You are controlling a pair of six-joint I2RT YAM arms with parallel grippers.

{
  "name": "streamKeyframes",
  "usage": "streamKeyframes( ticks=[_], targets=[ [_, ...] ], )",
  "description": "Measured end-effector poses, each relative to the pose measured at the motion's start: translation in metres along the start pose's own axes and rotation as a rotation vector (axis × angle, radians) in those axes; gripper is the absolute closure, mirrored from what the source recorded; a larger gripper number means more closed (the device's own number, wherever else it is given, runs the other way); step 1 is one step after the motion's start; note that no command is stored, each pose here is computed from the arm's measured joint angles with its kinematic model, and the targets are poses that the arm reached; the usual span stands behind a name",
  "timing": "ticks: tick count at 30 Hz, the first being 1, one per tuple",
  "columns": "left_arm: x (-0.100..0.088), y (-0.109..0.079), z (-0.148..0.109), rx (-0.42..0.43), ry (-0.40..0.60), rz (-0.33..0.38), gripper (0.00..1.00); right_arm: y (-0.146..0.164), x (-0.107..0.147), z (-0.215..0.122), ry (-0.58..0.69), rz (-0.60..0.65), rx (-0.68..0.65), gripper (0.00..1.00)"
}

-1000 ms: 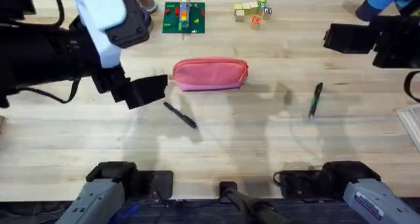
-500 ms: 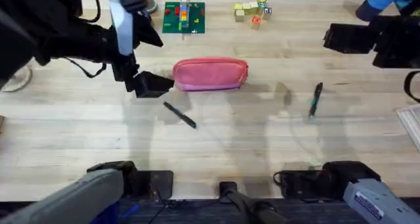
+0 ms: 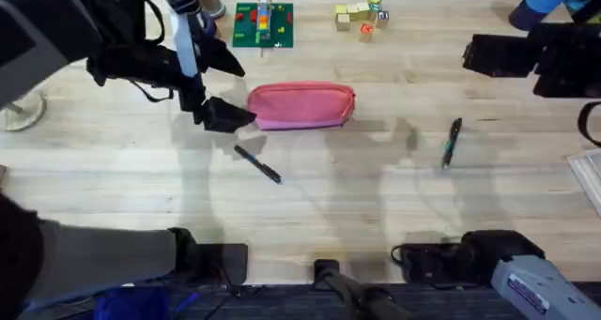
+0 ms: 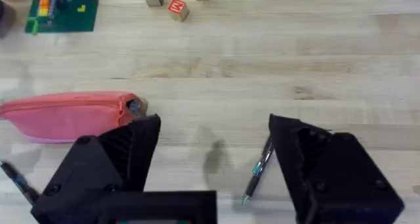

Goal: Unzip the bag, pick up the pens from the table one at a time and place them inside, then zip the bag closed.

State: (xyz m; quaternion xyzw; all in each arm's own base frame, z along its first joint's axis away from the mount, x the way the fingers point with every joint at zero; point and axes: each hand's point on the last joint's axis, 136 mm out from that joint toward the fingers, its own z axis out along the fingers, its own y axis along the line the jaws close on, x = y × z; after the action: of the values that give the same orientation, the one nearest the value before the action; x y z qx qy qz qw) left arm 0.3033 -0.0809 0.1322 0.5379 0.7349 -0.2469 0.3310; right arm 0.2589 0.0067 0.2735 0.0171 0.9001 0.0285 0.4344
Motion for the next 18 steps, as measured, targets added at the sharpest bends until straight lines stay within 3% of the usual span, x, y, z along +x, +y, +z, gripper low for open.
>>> streamKeyframes(
  ticks=[7, 18],
  targets=[
    [0.007, 0.011, 0.012, 0.002, -0.007, 0.011, 0.008, 0.0, 0.001, 0.0, 0.003, 0.0, 0.0, 0.006],
    [0.001, 0.008, 0.036, 0.052, -0.006, 0.067, 0.008, 0.0, 0.001, 0.0, 0.003, 0.0, 0.0, 0.005]
  ],
)
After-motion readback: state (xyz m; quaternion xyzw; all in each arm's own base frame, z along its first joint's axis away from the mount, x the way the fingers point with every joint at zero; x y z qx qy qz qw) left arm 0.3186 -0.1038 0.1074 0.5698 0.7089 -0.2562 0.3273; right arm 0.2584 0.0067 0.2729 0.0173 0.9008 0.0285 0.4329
